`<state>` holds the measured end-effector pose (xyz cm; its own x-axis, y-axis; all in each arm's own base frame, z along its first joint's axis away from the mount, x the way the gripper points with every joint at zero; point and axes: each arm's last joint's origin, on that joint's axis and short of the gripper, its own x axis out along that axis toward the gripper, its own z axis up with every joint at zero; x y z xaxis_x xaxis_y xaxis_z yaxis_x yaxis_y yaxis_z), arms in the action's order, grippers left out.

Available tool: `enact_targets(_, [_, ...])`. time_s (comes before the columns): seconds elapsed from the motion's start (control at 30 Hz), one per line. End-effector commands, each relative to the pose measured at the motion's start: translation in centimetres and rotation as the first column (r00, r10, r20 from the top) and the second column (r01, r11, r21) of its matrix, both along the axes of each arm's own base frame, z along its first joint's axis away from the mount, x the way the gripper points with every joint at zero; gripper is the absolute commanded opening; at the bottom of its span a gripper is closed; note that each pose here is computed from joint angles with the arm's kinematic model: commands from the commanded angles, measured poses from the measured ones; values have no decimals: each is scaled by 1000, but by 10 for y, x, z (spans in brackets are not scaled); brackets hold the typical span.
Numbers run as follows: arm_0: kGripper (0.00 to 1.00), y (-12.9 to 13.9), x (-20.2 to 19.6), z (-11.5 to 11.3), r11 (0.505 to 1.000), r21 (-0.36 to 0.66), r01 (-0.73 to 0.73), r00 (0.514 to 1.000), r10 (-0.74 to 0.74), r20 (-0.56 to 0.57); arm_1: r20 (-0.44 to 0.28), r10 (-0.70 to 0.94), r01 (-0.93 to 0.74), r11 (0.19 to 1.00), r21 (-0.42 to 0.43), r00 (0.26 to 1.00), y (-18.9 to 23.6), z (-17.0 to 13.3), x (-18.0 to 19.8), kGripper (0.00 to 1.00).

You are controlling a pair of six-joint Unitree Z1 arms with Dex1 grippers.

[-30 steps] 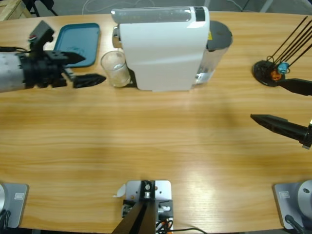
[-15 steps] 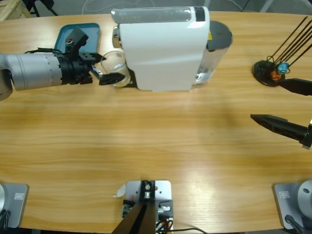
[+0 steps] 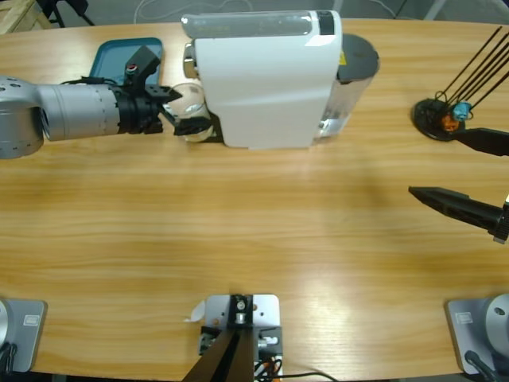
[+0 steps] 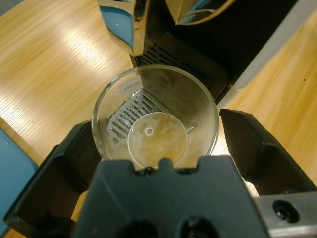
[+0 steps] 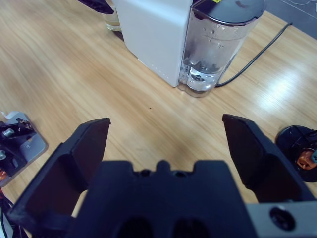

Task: Pour coffee

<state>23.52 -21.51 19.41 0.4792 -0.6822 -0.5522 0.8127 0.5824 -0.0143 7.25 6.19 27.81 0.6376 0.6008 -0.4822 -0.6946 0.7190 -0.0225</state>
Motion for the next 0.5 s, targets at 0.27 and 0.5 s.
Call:
enact_targets(0.27, [737,-5,4,-17,999,30,-15,1000,16,-18,-10,26,-27,999,-21,1000,-2,-10,-4,1000])
enact_targets(0.5, [514,-5,4,-18,999,31,-13,1000,14,-19,-10,28,-28,999,-21,1000,-2,-10,-4,1000])
